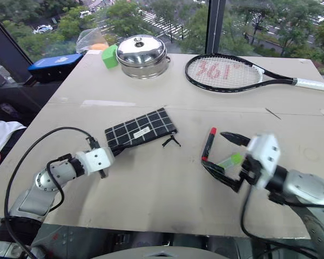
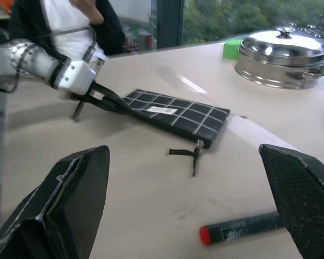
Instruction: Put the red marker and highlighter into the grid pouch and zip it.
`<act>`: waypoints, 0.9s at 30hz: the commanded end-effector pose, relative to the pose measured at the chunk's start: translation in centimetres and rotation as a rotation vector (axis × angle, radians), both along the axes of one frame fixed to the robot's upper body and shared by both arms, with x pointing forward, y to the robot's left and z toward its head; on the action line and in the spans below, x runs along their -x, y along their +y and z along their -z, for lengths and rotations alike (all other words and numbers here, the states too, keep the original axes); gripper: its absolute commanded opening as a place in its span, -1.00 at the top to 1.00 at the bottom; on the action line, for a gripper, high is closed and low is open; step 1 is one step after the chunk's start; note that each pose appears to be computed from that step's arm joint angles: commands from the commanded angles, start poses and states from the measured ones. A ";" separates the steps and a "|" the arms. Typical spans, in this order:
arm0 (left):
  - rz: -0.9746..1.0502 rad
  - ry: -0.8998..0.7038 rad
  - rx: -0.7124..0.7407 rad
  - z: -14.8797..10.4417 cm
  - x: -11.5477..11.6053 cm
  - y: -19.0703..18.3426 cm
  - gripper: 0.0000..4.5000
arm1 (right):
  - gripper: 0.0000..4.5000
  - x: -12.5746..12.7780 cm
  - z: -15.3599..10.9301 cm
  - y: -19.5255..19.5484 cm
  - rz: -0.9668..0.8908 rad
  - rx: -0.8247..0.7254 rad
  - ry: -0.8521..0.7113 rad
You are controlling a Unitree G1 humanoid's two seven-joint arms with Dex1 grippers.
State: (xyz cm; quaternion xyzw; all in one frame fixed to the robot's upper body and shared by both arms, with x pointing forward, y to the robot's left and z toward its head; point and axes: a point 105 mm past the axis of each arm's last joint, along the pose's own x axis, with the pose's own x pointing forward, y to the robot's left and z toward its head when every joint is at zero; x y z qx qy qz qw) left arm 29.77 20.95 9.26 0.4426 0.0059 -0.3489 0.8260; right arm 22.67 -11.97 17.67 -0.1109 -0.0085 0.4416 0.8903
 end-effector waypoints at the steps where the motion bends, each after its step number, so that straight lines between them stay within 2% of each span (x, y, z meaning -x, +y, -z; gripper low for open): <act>1: 0.052 -0.022 0.075 -2.5 -0.6 -2.4 0.97 | -1.00 -1.6 1.0 1.6 0.015 0.016 0.095; 6: 0.106 -0.019 0.139 -4.3 -1.4 -5.3 0.97 | -1.00 -6.4 2.1 2.2 0.184 0.000 0.231; 10: 0.136 -0.023 0.159 -5.2 -1.8 -6.7 0.97 | -1.00 -8.8 2.5 2.1 0.302 -0.068 0.347; 15: 0.129 -0.024 0.188 -6.0 -2.3 -7.3 0.97 | -1.00 -9.5 2.5 2.5 0.338 -0.149 0.448; 22: 0.114 -0.006 0.228 -6.6 -2.6 -8.1 0.97 | -1.00 -9.5 2.3 0.7 0.435 -0.199 0.487; 27: 0.131 0.003 0.235 -6.5 -2.4 -8.8 0.97 | -1.00 -9.8 2.5 0.9 0.449 -0.236 0.510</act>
